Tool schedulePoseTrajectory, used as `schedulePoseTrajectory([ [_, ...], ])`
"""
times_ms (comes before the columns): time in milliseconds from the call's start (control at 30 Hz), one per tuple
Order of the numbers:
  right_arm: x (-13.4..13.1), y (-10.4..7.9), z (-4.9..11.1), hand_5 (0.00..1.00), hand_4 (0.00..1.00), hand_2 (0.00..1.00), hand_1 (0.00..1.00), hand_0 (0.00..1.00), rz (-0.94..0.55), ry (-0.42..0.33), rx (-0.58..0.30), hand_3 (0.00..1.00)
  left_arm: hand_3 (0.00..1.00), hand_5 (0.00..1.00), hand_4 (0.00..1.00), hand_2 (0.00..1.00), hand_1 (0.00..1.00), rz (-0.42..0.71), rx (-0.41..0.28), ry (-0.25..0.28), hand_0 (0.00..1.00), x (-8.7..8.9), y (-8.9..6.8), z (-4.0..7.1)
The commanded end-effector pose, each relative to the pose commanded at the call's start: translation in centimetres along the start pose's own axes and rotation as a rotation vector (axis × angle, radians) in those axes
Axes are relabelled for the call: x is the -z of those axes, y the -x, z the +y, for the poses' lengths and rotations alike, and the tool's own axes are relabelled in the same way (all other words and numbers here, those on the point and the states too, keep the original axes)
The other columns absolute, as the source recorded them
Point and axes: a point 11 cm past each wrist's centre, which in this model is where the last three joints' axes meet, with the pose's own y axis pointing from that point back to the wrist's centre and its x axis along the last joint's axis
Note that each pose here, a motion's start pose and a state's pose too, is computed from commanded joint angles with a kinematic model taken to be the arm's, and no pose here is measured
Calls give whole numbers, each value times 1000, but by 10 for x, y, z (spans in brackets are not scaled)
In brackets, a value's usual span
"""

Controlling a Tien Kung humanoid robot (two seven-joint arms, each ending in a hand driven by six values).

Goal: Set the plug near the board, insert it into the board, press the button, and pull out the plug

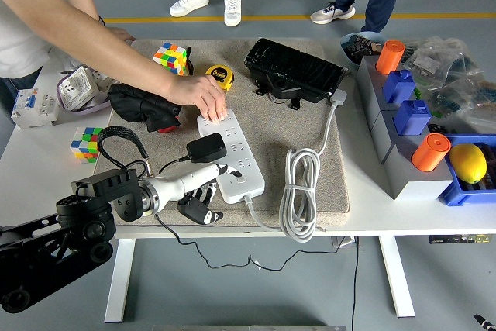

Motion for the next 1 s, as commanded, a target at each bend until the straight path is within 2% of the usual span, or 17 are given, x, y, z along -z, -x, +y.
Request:
schedulePoseTrajectory([
  [267, 2, -1, 0, 405, 992, 621, 620, 605, 3, -4, 0, 549, 937, 2, 753, 156, 99, -14, 17, 11, 40, -9, -1, -9],
  [533, 1, -1, 0, 405, 992, 621, 620, 607, 1, -2, -2, 549, 931, 2, 754, 161, 103, -25, 24, -23, 40, -4, -1, -16],
  [1000, 2, -1, 0, 405, 992, 620, 621, 606, -11, -5, -4, 549, 911, 2, 756, 163, 103, -37, 37, -58, 40, 5, 0, -17],
])
